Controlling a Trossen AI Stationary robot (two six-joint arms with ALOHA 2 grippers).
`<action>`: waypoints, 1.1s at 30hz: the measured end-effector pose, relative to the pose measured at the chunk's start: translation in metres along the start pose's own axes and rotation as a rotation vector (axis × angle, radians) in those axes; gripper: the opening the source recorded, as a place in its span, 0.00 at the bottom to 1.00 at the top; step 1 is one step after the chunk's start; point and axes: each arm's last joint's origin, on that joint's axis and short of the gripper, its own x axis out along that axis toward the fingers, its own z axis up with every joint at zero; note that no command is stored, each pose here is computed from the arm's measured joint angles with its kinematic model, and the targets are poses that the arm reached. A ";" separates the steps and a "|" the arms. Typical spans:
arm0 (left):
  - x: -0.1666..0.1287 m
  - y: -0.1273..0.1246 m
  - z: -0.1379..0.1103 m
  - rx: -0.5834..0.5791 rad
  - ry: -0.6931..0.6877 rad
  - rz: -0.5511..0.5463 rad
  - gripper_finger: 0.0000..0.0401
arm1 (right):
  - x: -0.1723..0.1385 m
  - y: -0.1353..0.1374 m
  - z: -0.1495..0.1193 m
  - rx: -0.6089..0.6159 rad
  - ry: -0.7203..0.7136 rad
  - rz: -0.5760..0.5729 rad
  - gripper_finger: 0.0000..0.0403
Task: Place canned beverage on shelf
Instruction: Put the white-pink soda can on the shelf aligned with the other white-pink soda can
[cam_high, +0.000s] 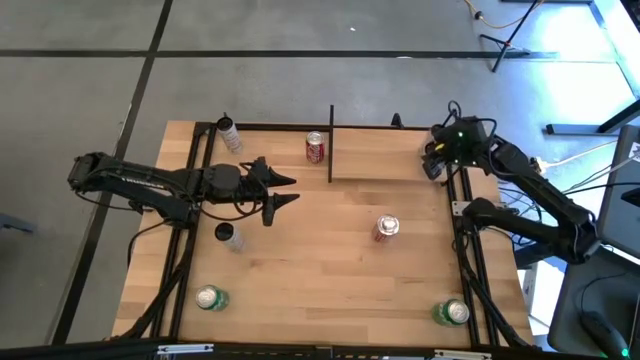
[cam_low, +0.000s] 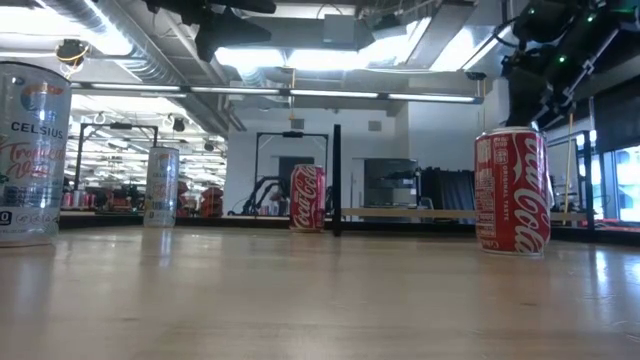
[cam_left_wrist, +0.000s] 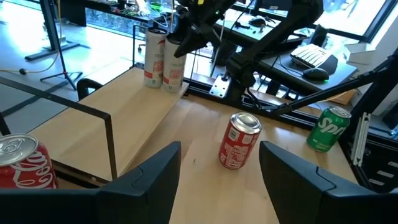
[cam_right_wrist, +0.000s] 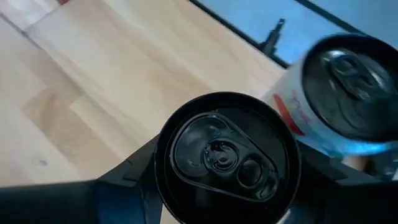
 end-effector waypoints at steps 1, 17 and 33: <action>0.000 0.000 0.000 0.000 0.000 0.000 0.53 | 0.000 -0.002 0.000 -0.005 -0.004 -0.004 0.56; 0.000 -0.001 0.002 -0.008 -0.019 -0.007 0.53 | 0.000 -0.016 -0.002 0.002 -0.005 0.028 0.56; 0.000 -0.002 0.002 -0.013 -0.016 -0.034 0.53 | -0.003 -0.019 -0.001 -0.013 0.011 -0.076 0.79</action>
